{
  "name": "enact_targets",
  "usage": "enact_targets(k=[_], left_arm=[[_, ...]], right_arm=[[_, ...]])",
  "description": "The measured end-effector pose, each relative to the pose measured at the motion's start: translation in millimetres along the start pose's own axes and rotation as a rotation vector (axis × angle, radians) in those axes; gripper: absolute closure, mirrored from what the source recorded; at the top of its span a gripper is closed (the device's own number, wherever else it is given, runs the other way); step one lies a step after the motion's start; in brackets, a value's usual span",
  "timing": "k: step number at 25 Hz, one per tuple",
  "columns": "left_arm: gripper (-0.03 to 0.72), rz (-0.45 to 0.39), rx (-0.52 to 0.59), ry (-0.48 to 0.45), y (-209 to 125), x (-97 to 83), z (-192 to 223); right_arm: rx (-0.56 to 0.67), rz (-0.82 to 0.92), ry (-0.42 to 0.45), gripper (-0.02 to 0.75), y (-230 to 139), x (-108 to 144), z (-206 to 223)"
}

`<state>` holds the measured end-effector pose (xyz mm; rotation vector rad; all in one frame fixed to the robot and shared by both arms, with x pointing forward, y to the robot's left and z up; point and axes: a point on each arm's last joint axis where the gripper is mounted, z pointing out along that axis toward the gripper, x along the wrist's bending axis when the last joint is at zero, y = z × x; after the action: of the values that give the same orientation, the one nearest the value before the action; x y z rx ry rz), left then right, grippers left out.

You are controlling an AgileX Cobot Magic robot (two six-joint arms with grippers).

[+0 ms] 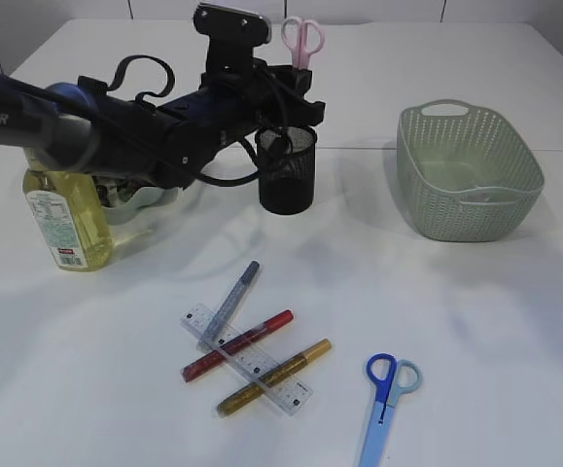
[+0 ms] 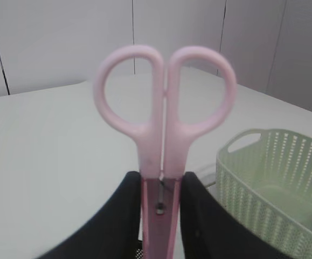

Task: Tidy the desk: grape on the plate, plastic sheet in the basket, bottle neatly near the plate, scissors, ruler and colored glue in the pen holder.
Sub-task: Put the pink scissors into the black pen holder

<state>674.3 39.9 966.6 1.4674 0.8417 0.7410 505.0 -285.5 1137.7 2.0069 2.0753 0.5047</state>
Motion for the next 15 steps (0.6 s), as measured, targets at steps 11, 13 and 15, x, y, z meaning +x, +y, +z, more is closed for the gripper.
enact_targets(k=[11,13,15], left_arm=[[0.521,-0.003,0.040,0.024,-28.7,13.1,8.5],[0.521,-0.004,0.040,0.032,-31.4,17.6,8.8],[0.521,-0.005,0.048,0.039,-36.8,21.0,9.4]], right_arm=[[0.000,-0.001,-0.004,0.207,0.0,-0.3,0.0],[0.000,-0.002,-0.005,0.207,0.0,-0.5,0.0],[0.000,-0.002,-0.005,0.207,0.0,-0.5,0.0]])
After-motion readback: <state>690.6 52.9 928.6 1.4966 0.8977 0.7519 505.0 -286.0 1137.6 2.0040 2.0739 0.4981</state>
